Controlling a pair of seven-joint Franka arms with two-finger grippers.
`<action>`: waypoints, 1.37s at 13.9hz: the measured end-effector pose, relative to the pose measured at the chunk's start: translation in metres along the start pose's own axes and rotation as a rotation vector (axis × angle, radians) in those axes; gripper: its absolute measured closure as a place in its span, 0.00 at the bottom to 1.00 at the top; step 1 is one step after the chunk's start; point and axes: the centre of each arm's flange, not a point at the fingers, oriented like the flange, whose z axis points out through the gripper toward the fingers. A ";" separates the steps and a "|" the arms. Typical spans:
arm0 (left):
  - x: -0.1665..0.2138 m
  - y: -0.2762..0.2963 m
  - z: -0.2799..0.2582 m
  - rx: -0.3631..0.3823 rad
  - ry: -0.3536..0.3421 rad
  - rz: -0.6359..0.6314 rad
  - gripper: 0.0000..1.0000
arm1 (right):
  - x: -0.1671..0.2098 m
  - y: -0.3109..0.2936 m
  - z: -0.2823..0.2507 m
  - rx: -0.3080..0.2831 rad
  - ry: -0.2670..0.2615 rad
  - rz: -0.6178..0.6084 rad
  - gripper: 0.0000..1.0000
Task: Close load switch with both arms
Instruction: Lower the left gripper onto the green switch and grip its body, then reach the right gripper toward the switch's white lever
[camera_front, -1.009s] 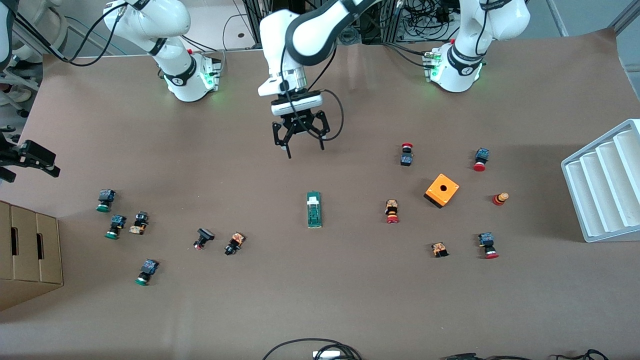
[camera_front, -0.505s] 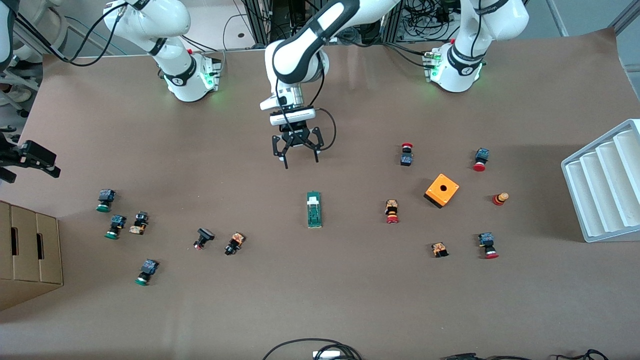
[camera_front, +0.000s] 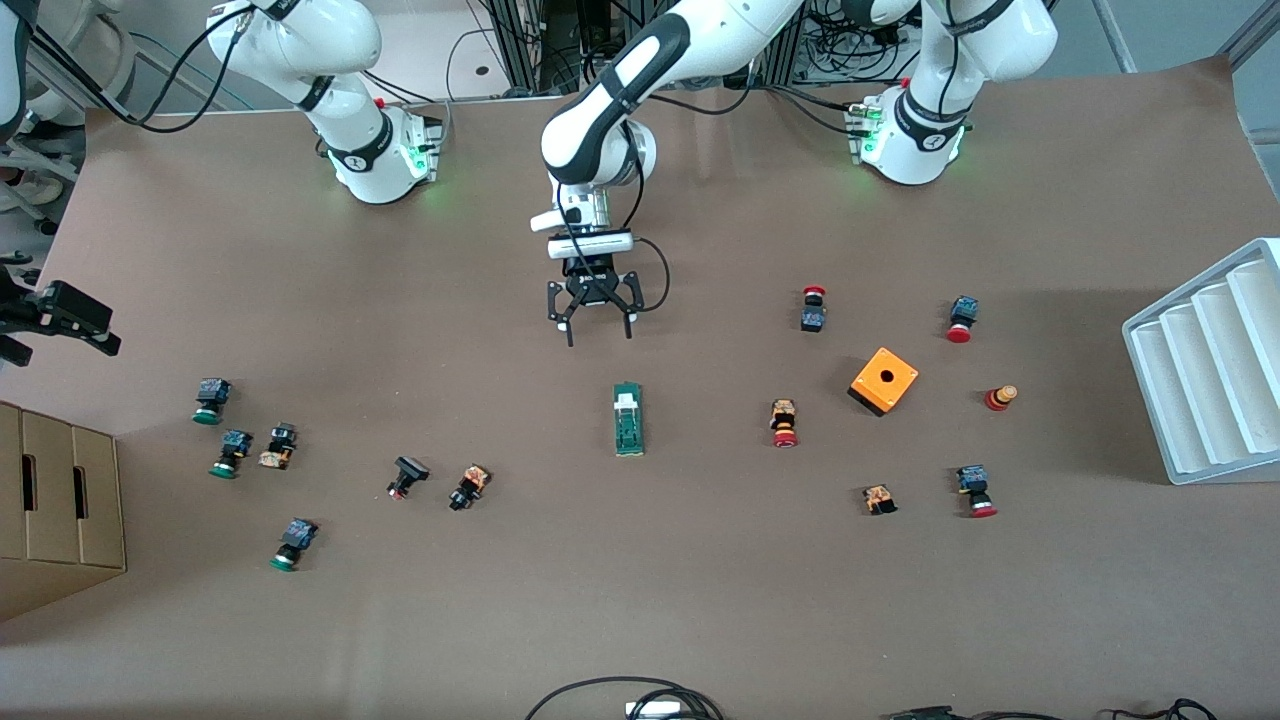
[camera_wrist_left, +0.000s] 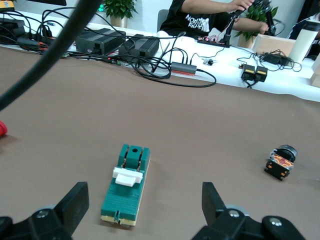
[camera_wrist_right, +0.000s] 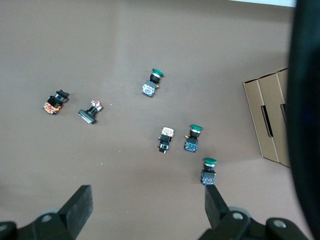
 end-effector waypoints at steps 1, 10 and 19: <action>-0.008 -0.002 0.004 -0.016 0.015 -0.008 0.00 | 0.000 0.000 0.000 0.000 0.000 0.000 0.00; -0.070 -0.032 0.036 -0.045 0.070 0.002 0.00 | -0.001 0.004 0.002 0.001 -0.006 0.008 0.00; -0.104 -0.050 0.055 -0.021 0.100 0.063 0.00 | 0.007 -0.015 0.054 0.031 -0.156 -0.026 0.00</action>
